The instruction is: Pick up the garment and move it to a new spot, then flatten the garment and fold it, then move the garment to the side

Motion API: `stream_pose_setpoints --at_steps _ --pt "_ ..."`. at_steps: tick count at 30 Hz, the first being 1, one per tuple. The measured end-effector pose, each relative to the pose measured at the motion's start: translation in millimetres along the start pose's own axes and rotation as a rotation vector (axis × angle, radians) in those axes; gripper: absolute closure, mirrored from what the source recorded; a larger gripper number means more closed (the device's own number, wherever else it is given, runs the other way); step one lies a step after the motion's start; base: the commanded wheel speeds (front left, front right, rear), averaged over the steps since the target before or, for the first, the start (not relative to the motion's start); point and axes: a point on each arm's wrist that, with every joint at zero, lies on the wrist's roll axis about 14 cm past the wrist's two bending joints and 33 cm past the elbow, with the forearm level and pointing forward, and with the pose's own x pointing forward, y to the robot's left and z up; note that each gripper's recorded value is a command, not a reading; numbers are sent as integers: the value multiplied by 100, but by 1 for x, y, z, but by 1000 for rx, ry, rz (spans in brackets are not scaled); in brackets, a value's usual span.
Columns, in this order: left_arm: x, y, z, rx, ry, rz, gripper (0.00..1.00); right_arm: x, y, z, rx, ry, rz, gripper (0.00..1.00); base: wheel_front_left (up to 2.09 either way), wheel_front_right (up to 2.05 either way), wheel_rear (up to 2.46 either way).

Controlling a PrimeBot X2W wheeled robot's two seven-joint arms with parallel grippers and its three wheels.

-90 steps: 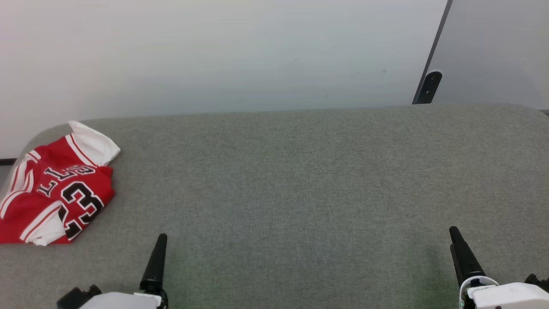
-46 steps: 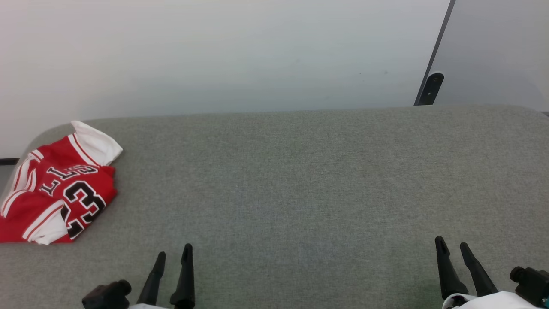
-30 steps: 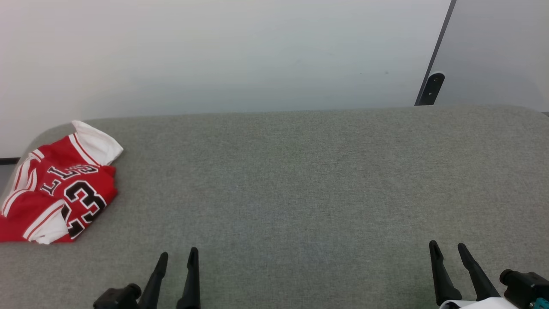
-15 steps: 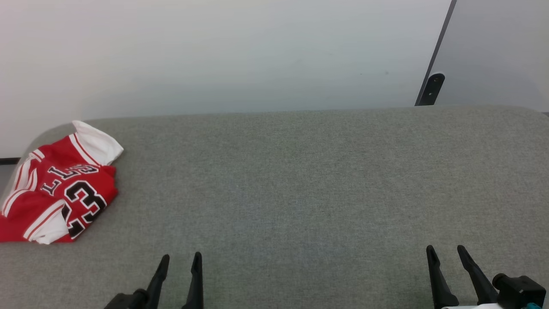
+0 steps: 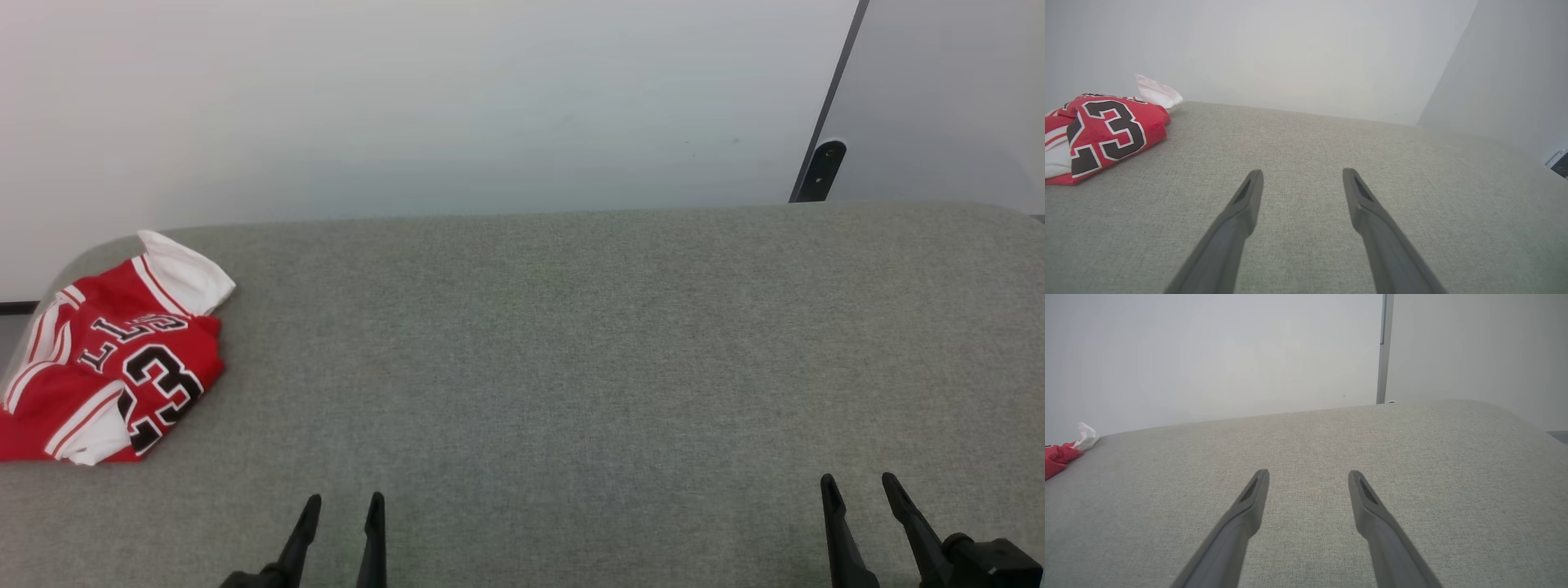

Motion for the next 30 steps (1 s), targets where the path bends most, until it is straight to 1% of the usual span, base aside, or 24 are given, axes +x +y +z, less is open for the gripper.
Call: stream_pose_setpoints --at_steps 15,30 --pt "-5 -3 0 77 -10 -26 0 -5 2 -1 -71 -12 11 0 0 0 0" --pt "-7 -2 -4 51 -1 -17 0 -6 -1 -4 -44 -11 -2 0 0 0 0"
